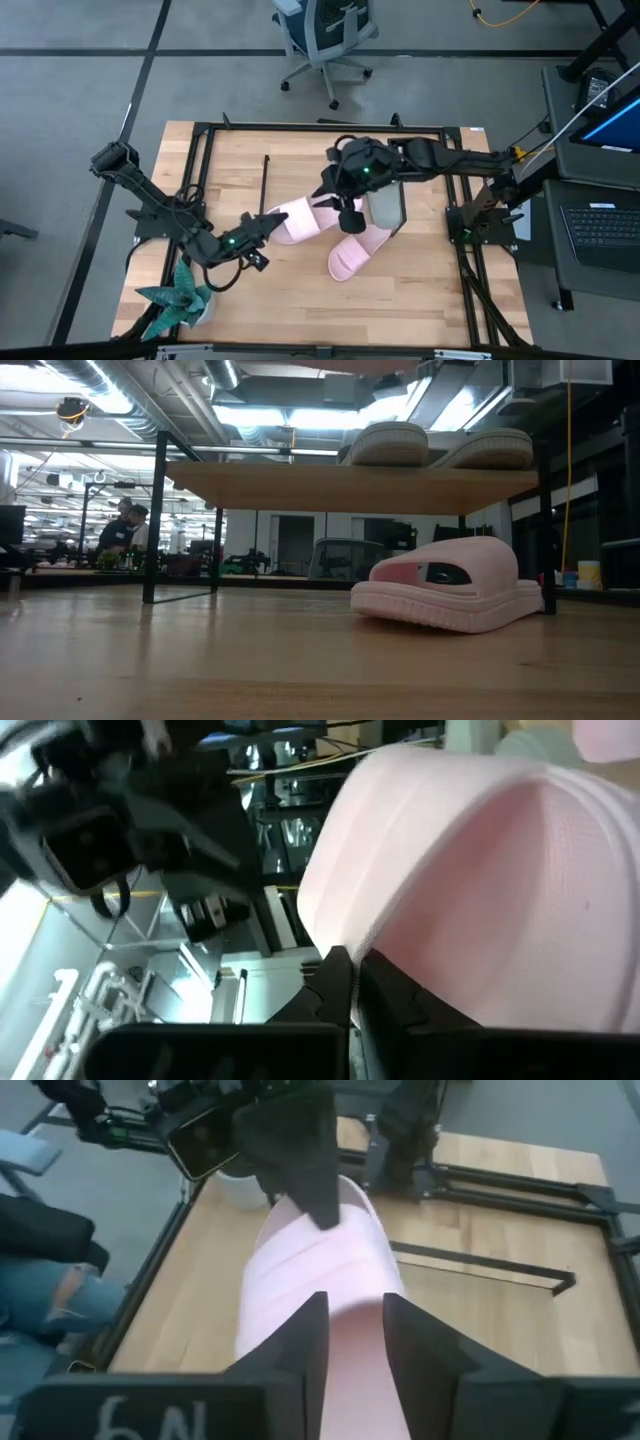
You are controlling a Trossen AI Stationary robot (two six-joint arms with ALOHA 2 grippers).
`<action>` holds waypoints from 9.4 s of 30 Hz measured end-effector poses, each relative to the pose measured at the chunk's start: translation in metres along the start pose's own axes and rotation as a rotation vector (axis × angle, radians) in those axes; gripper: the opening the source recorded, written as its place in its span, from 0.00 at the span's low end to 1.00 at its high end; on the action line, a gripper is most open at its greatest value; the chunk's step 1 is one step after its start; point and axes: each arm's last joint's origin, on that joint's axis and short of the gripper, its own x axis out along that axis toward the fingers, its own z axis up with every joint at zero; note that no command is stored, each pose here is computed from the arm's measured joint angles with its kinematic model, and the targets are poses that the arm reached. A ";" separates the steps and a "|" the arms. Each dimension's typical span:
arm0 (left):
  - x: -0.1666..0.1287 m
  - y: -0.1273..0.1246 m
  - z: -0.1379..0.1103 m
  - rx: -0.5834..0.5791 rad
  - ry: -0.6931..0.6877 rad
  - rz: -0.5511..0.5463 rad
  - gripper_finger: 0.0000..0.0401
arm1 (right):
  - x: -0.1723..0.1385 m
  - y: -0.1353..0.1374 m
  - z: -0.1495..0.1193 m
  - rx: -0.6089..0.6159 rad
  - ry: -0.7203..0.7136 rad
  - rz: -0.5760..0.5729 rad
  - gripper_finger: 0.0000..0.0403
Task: Pick and place slides into the shelf
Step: Put the left pink slide on the shelf
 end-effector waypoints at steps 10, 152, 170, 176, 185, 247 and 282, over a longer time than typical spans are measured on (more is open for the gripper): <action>0.010 0.004 -0.006 -0.062 0.059 0.016 0.00 | 0.003 0.044 -0.004 -0.143 0.068 -0.148 0.12; 0.051 -0.005 -0.014 -0.582 0.484 0.110 0.00 | 0.012 0.126 -0.203 -0.153 -0.558 -0.084 0.06; 0.064 -0.005 -0.023 -0.481 0.511 0.086 0.00 | -0.007 0.075 -0.136 -0.173 -0.627 -0.368 0.06; 0.072 -0.006 -0.027 -0.487 0.488 0.075 0.00 | -0.021 0.028 -0.108 -0.090 -0.483 -0.247 0.06; 0.052 0.015 -0.028 -0.576 0.457 0.110 0.00 | -0.112 -0.030 -0.048 0.081 -0.534 0.035 0.06; 0.037 0.033 -0.031 -0.310 0.243 0.049 0.00 | -0.001 -0.092 -0.045 0.526 -0.221 0.315 0.42; 0.038 0.035 -0.031 -0.354 0.222 0.063 0.00 | -0.008 -0.090 -0.043 0.468 -0.160 0.278 0.42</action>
